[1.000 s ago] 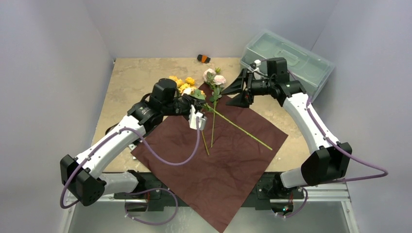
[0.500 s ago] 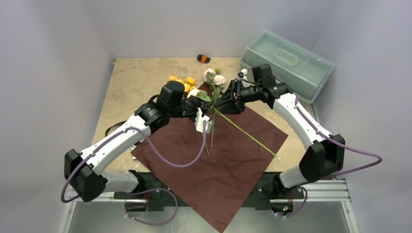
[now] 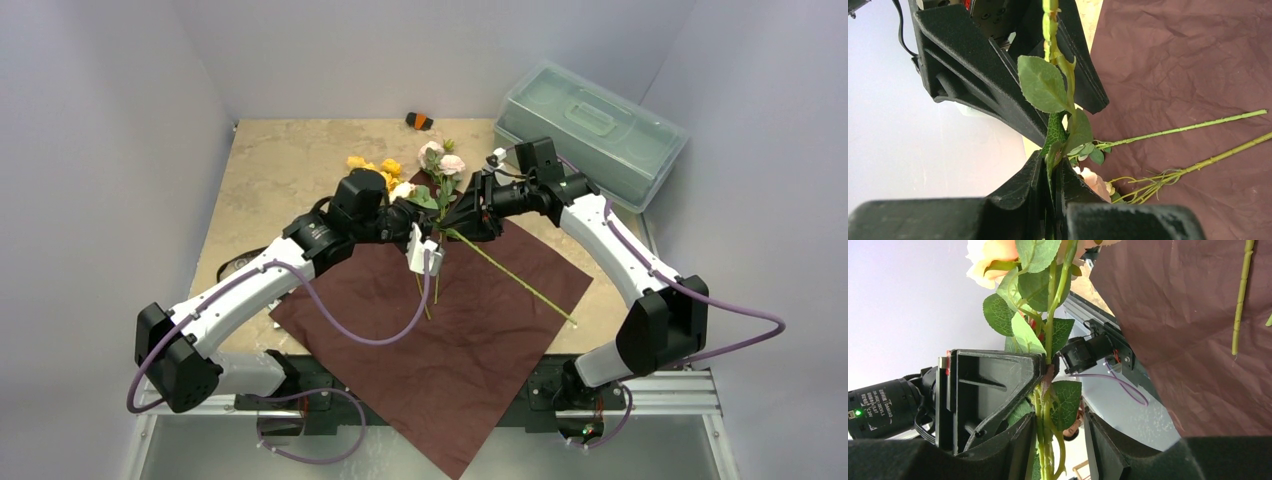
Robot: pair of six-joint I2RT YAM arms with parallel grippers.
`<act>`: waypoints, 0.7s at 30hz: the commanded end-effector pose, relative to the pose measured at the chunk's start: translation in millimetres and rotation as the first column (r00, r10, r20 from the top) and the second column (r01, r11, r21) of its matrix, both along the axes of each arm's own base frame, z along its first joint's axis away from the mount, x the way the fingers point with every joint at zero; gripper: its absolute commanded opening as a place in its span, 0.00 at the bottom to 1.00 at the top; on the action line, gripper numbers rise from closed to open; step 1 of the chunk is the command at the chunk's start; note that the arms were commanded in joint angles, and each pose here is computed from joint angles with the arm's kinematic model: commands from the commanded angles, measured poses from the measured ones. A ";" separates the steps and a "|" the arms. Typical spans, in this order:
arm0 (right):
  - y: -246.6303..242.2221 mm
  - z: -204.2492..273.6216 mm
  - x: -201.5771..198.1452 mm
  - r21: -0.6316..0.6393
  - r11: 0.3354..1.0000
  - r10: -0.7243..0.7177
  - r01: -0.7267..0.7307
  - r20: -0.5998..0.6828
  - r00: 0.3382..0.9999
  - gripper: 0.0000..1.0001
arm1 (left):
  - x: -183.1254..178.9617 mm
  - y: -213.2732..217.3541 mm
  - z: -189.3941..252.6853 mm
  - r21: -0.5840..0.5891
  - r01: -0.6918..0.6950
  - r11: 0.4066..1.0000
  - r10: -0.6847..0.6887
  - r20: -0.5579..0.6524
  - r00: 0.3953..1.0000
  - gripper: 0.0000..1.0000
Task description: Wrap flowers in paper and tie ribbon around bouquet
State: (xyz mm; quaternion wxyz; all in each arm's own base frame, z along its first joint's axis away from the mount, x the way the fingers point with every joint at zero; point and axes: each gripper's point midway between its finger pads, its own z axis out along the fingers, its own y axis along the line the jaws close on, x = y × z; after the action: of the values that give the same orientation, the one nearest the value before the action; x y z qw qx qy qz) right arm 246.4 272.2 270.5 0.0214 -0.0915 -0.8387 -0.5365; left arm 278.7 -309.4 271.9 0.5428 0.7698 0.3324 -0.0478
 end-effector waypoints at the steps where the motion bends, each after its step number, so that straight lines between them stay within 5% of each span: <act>1: 0.1 10.7 -7.4 0.013 1.000 0.015 -0.015 0.042 0.999 0.47 | -0.4 -6.6 13.1 -0.050 0.008 0.999 -0.006 0.040 0.999 0.00; 9: 10.4 5.7 -17.9 0.015 0.999 0.031 -0.032 0.040 0.999 0.42 | -3.0 -6.1 9.5 -0.049 0.001 0.999 0.000 0.028 1.000 0.00; 16: 12.7 -4.5 -23.6 -0.001 1.000 0.025 -0.025 0.041 0.999 0.00 | -3.1 -3.8 10.9 -0.057 -0.015 0.998 0.016 0.028 0.999 0.00; 19: 13.6 -0.8 -19.7 -0.001 1.000 0.018 -0.018 0.063 0.998 0.00 | -2.4 2.3 15.3 -0.070 -0.046 0.997 0.048 0.033 0.998 0.21; 21: 14.5 3.3 -11.9 -0.009 1.000 0.000 0.001 0.087 0.996 0.00 | -4.3 8.4 18.5 -0.090 -0.072 0.993 0.075 0.035 0.997 0.55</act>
State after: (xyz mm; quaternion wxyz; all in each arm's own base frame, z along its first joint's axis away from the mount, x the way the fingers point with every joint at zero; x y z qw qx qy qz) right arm 228.4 284.6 260.8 0.0220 -0.0806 -0.8418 -0.5334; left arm 274.4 -309.9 256.2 0.5340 0.7680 0.3497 -0.0514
